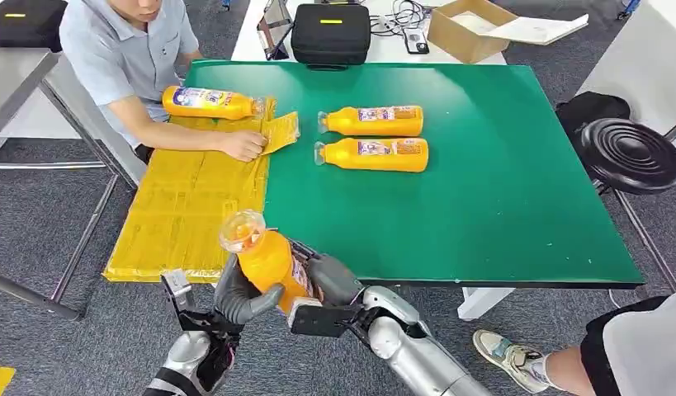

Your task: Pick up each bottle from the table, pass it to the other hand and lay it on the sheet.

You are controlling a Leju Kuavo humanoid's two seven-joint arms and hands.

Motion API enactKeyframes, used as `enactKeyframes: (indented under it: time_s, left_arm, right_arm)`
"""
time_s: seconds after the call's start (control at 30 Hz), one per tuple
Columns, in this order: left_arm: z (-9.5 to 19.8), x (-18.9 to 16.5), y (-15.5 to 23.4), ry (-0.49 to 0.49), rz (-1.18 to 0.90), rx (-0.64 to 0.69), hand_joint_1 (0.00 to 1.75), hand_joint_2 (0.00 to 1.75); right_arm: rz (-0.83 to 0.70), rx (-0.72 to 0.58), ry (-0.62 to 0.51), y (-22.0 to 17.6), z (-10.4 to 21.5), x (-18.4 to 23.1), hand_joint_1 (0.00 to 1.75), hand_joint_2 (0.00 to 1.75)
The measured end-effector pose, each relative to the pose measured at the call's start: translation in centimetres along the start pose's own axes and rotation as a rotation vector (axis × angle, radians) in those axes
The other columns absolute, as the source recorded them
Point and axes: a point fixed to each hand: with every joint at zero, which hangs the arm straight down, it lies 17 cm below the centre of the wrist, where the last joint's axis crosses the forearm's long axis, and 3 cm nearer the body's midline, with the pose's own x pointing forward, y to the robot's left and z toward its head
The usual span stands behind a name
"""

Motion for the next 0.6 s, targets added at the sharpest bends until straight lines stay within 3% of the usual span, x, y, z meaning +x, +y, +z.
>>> enactKeyframes:
  time_s: [0.33,0.47,0.5,0.6]
  left_arm:
    - [-1.3,1.4,2.6,-0.049,-0.099,0.181,1.75,1.75]
    - [-1.4,1.7,3.7,-0.059,-0.242,0.234,1.75,1.75]
    - [-1.3,1.9,4.1,-0.064,-0.268,0.252,1.75,1.75]
    - [-1.2,2.8,5.5,-0.083,-0.300,0.301,1.75,1.75]
  right_arm:
    - [-0.009,-0.069,-0.016,-0.9,0.2,0.7,0.00,1.75]
    - [-0.029,-0.123,-0.015,-1.6,0.4,0.8,0.00,1.75]
    - [-0.040,-0.145,-0.013,-1.9,0.5,0.8,0.00,0.00]
    - [-0.079,-0.211,0.003,-2.3,1.2,0.5,0.00,0.00]
